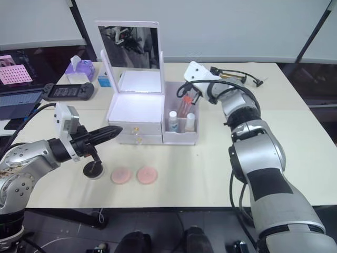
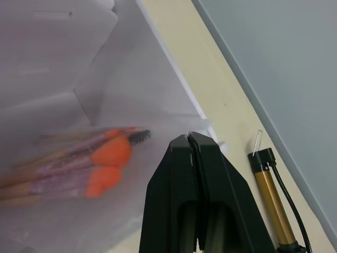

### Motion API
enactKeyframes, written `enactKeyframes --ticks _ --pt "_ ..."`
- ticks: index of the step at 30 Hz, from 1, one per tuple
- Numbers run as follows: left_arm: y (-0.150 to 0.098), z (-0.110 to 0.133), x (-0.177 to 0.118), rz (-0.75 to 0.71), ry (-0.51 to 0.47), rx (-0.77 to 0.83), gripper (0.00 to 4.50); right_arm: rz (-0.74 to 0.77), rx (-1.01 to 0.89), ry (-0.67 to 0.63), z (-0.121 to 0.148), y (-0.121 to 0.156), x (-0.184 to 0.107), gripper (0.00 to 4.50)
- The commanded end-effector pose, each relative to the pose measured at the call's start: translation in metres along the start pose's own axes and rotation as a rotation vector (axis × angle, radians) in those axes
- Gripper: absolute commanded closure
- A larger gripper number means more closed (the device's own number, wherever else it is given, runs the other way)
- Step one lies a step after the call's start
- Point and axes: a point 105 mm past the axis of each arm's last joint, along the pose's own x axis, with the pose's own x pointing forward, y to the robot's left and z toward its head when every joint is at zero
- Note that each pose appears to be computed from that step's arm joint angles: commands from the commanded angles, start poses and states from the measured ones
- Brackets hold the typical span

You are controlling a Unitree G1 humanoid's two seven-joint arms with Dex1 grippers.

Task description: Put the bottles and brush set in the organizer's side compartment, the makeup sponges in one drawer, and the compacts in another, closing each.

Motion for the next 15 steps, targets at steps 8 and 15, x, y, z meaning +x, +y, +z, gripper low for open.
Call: enactKeyframes --ticks 8,15 --pt "-0.003 0.013 -0.011 0.045 -0.026 0.054 4.5 -0.133 -0.032 -0.112 0.039 -0.026 -0.004 4.48" --pt "-0.005 0.014 -0.008 0.037 -0.035 0.055 4.5 -0.204 -0.084 -0.051 0.028 -0.038 -0.008 4.48"
